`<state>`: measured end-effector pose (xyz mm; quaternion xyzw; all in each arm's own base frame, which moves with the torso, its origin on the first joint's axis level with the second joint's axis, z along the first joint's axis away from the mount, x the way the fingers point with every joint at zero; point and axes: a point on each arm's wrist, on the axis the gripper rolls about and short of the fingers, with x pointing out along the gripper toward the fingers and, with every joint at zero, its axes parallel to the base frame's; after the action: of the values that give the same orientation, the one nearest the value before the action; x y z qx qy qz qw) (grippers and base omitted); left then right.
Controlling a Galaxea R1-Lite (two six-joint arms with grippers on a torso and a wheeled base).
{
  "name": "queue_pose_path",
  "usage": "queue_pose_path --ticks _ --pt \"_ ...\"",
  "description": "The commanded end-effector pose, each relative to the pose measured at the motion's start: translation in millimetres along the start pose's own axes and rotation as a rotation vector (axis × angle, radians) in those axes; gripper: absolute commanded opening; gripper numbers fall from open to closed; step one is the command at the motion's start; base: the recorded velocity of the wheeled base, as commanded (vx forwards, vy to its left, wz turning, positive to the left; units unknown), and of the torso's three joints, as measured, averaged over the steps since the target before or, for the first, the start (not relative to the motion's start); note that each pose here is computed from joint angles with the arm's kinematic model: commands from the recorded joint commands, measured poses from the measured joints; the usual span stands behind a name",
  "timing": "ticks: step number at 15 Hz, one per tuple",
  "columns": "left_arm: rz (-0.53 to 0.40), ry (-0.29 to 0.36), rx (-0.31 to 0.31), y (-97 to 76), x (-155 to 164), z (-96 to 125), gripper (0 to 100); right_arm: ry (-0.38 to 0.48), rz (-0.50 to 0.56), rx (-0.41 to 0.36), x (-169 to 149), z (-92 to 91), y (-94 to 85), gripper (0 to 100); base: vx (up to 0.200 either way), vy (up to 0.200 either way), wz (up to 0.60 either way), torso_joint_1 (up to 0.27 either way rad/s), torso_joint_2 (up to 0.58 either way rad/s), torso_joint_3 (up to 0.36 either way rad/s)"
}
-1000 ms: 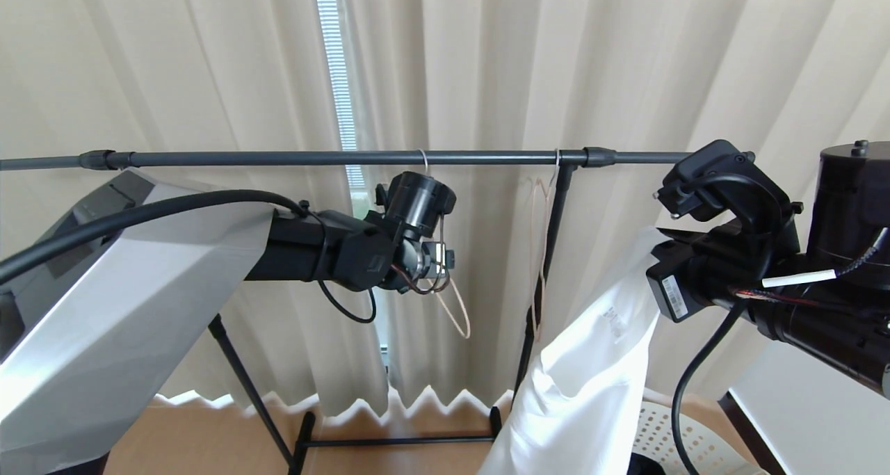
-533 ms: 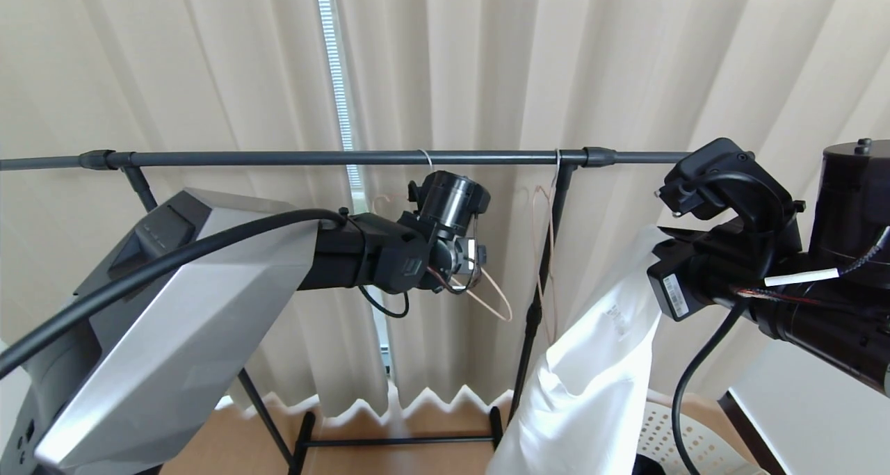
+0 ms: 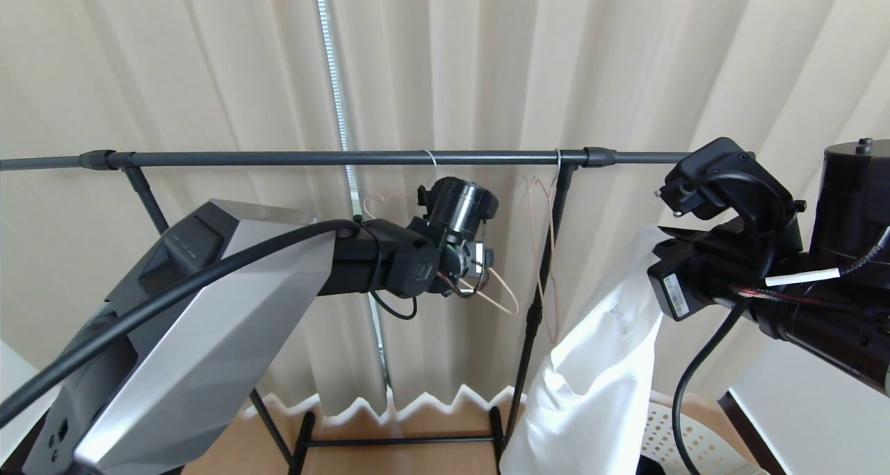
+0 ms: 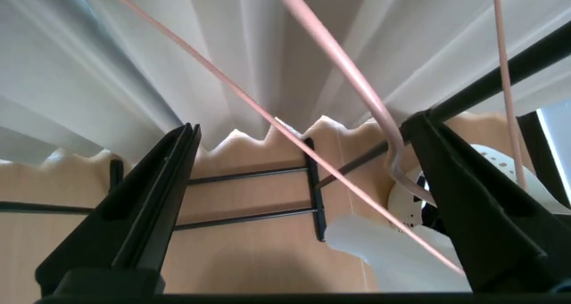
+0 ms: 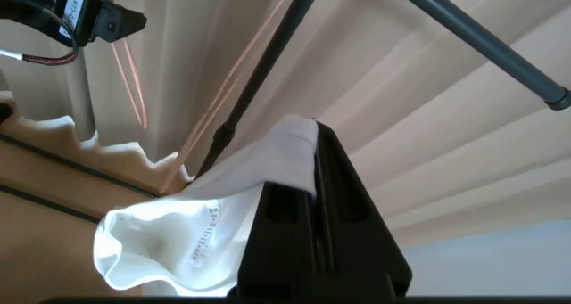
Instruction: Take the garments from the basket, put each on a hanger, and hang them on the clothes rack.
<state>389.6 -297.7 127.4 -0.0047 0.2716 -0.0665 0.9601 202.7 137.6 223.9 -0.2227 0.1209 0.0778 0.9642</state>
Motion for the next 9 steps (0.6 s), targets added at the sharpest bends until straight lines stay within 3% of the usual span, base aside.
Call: queue_pose_path --ticks 1,2,9 --pt "0.001 0.003 0.002 -1.7 5.6 -3.0 100 0.000 0.001 -0.001 0.2 0.0 0.3 0 0.000 0.000 0.00 0.000 0.00 0.000" --pt "0.002 0.005 0.002 -1.6 5.6 -3.2 0 0.000 0.001 -0.001 0.2 0.0 0.3 0 0.000 0.000 0.00 0.000 0.00 0.000" --pt "0.003 0.009 0.001 -0.3 2.3 -2.3 0 0.002 0.001 -0.002 0.2 -0.4 0.4 0 0.000 0.000 0.00 0.000 0.00 0.000"
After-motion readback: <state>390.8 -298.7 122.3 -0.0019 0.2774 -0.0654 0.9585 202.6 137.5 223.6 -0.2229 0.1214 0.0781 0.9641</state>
